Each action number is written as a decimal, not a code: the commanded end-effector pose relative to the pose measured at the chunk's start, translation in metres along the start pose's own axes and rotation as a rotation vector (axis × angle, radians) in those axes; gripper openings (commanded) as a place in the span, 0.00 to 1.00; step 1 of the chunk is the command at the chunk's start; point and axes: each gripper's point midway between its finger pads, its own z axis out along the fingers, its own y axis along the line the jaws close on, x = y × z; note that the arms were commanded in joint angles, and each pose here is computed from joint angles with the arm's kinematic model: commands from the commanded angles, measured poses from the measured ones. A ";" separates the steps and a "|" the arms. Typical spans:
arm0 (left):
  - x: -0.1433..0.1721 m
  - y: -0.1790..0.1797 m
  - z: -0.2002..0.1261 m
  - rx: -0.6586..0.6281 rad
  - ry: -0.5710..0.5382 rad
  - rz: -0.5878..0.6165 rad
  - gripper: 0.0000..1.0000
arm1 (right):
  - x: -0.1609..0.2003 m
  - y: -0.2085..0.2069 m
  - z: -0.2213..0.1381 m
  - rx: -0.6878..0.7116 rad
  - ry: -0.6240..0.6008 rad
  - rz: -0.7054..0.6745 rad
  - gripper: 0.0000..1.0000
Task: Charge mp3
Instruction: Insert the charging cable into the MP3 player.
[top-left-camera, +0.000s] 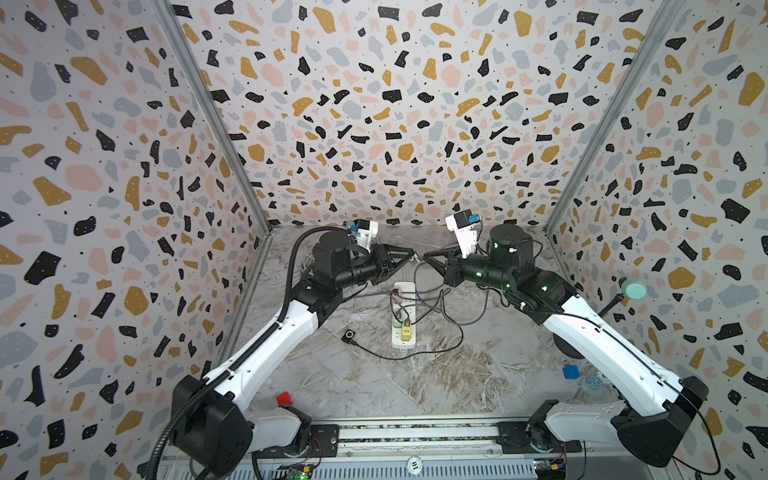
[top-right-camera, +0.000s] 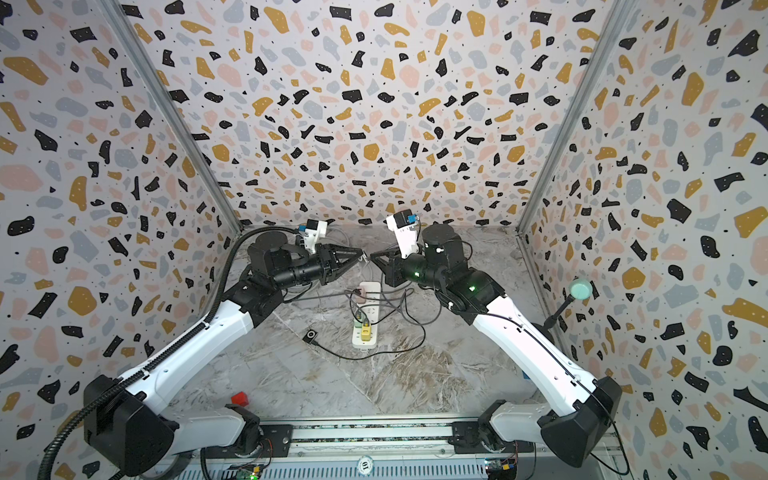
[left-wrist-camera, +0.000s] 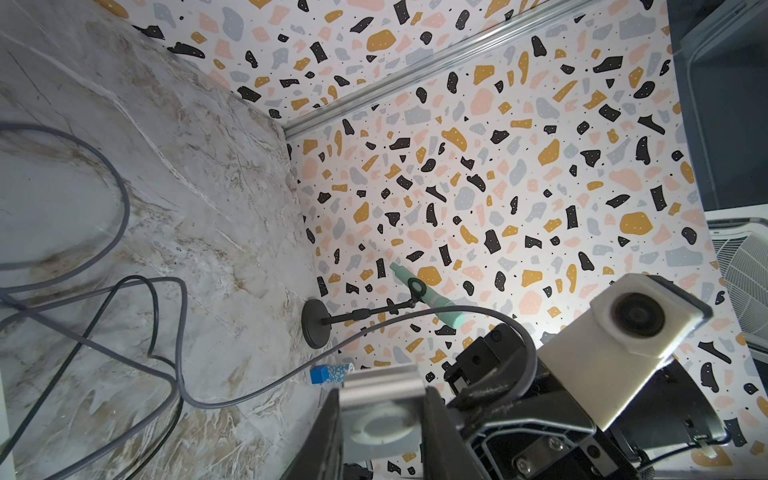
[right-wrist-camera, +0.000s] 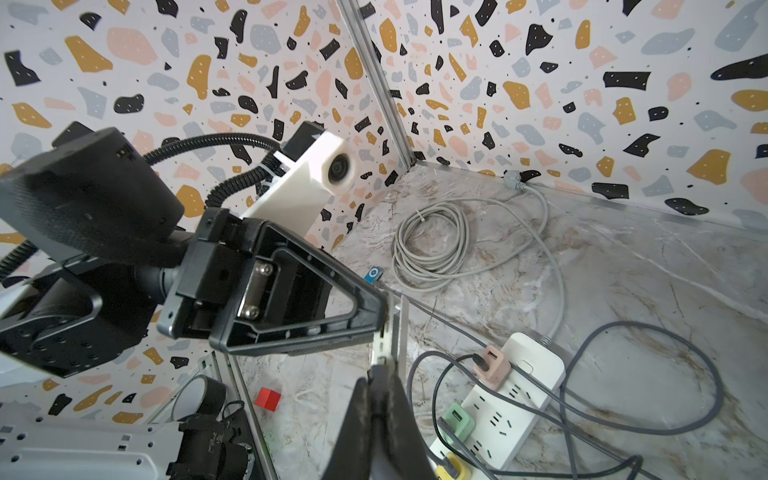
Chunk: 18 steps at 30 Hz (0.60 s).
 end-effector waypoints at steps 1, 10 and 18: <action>-0.006 -0.036 -0.004 0.115 -0.012 0.091 0.00 | 0.037 -0.002 0.013 0.027 0.169 -0.045 0.00; -0.010 -0.047 -0.005 0.136 -0.013 0.110 0.00 | 0.069 -0.009 0.036 0.055 0.292 -0.049 0.00; -0.010 -0.073 -0.010 0.220 -0.009 0.155 0.00 | 0.092 -0.018 0.055 0.026 0.342 0.028 0.00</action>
